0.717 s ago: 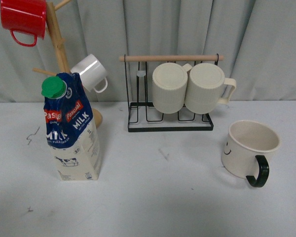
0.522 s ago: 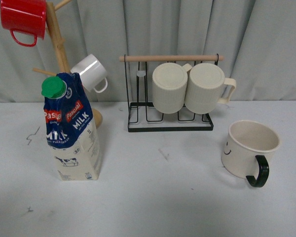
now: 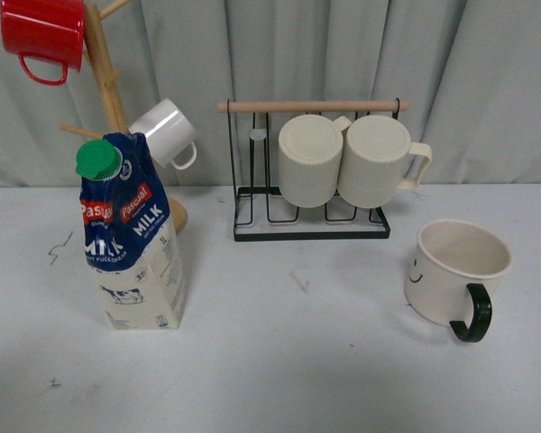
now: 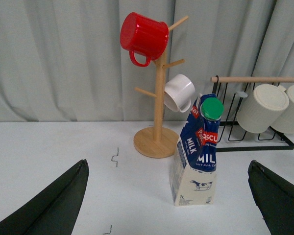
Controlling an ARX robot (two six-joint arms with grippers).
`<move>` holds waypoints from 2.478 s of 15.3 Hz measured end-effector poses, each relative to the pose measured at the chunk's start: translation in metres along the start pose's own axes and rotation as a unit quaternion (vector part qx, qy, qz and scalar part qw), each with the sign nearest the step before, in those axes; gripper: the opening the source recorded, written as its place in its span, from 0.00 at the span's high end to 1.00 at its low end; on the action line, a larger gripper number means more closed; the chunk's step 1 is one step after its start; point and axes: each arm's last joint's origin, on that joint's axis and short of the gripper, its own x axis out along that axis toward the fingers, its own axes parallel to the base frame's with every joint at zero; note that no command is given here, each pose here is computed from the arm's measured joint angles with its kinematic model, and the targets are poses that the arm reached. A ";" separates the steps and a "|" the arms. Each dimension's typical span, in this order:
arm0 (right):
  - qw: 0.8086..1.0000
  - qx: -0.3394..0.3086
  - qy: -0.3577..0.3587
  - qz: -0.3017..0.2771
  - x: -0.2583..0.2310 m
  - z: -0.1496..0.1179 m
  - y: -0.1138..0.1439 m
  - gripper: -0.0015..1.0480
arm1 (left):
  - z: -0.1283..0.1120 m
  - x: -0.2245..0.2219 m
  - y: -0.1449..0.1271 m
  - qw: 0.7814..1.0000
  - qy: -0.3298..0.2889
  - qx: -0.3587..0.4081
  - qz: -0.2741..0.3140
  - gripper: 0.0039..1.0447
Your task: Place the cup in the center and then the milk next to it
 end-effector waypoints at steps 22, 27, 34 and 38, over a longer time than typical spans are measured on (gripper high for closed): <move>0.889 0.057 0.455 -0.016 0.244 0.032 -0.001 0.06 | 0.000 0.000 0.000 1.000 0.000 0.000 0.000 0.06; 0.860 0.062 0.506 -0.032 0.298 -0.008 0.012 0.06 | 0.000 0.000 0.000 1.000 0.000 0.000 0.000 0.06; 0.846 0.058 0.528 -0.041 0.322 -0.045 0.035 0.35 | 0.000 0.000 0.000 1.000 0.000 0.000 0.000 0.06; 0.842 0.060 0.533 -0.052 0.328 -0.053 0.036 0.80 | 0.000 0.000 0.000 1.000 0.000 0.000 0.000 0.06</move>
